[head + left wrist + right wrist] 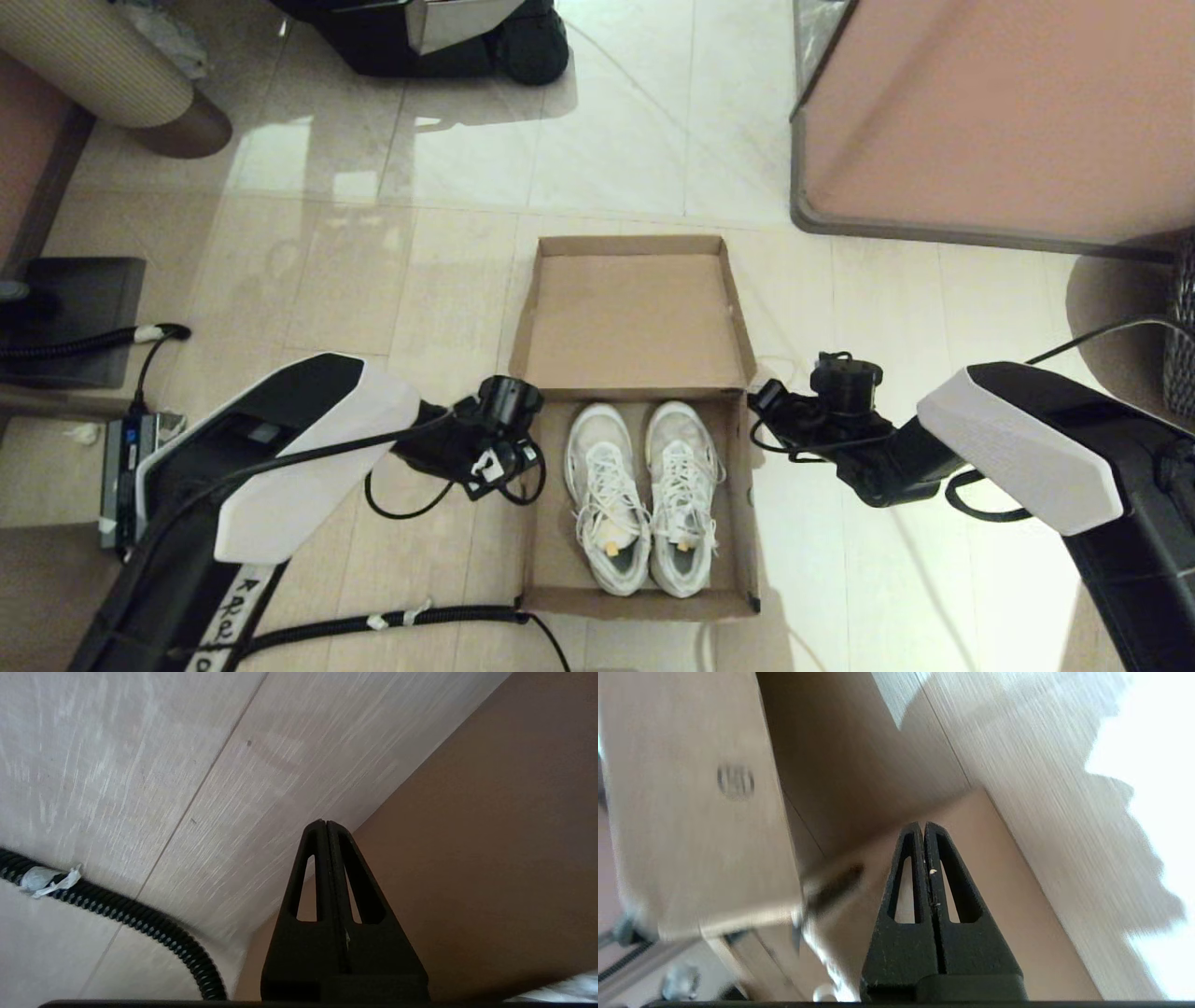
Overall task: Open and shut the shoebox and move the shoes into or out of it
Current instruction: Close the shoe box
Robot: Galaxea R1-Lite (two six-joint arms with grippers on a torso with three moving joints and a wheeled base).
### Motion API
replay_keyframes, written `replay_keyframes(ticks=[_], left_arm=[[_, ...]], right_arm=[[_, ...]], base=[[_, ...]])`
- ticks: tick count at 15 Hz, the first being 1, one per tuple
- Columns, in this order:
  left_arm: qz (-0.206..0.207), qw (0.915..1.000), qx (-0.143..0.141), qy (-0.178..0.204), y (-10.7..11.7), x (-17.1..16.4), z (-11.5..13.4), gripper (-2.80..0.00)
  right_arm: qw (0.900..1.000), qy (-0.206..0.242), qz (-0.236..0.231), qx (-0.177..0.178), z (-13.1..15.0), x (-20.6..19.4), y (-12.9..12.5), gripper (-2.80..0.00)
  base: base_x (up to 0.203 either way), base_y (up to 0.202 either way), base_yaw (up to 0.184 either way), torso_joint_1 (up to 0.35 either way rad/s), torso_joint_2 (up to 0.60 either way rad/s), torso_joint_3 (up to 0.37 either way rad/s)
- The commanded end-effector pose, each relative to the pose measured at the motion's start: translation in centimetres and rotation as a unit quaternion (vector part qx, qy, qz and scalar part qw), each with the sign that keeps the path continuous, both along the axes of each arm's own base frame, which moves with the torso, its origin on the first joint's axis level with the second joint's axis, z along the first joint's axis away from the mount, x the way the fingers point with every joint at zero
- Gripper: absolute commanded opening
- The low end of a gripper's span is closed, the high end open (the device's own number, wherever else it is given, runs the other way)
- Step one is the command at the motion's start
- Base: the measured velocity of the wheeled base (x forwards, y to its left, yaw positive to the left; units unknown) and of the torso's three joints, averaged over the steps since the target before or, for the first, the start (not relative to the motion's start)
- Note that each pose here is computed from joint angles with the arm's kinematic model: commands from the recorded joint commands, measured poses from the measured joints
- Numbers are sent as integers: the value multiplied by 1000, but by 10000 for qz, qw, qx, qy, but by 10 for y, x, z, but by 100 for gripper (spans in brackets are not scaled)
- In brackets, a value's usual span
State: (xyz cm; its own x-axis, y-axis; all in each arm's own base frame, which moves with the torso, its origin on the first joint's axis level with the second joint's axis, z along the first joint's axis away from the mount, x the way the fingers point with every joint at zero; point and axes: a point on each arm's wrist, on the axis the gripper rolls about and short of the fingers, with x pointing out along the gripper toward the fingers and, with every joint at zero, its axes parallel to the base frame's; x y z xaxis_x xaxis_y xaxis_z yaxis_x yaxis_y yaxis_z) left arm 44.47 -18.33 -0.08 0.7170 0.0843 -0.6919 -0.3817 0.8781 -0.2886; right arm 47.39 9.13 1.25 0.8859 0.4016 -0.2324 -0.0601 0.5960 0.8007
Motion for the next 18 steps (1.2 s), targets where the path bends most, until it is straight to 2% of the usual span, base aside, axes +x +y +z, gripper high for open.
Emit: replay_keyframes(ticks=[1, 3, 5, 7, 9, 11, 13, 18], left_arm=[[90, 9999, -49, -109, 6, 0, 10, -280], [109, 9997, -73, -195, 9, 4, 14, -280], [87, 9997, -61, -215, 8, 4, 15, -280], [75, 9997, -43, -228, 7, 3, 18, -280], [54, 9997, -44, -255, 5, 0, 24, -280], [-6, 9995, -64, -297, 0, -4, 29, -280], [-85, 9995, -80, -304, -8, -7, 29, -280], [-170, 9994, -77, -288, -15, -9, 27, -280]], right_arm=[[10000, 27, -6, 7, 11, -22, -5, -280], [9993, -321, -197, 71, 21, -23, -25, -280], [9979, -595, -157, 202, 32, -12, -46, -280], [9955, -885, -160, 303, 36, 8, -56, -280], [9948, -948, -161, 345, 27, 34, -60, -280], [9955, -840, -119, 429, 14, 52, -57, -280], [9939, -868, -50, 678, 13, 63, -47, -280], [9919, -851, 218, 913, 9, 73, -13, -280]], base=[[0, 0, 0, 0, 0, 0], [0, 0, 0, 0, 0, 0], [0, 0, 0, 0, 0, 0], [0, 0, 0, 0, 0, 0], [0, 0, 0, 0, 0, 0], [0, 0, 0, 0, 0, 0], [0, 0, 0, 0, 0, 0], [0, 0, 0, 0, 0, 0]])
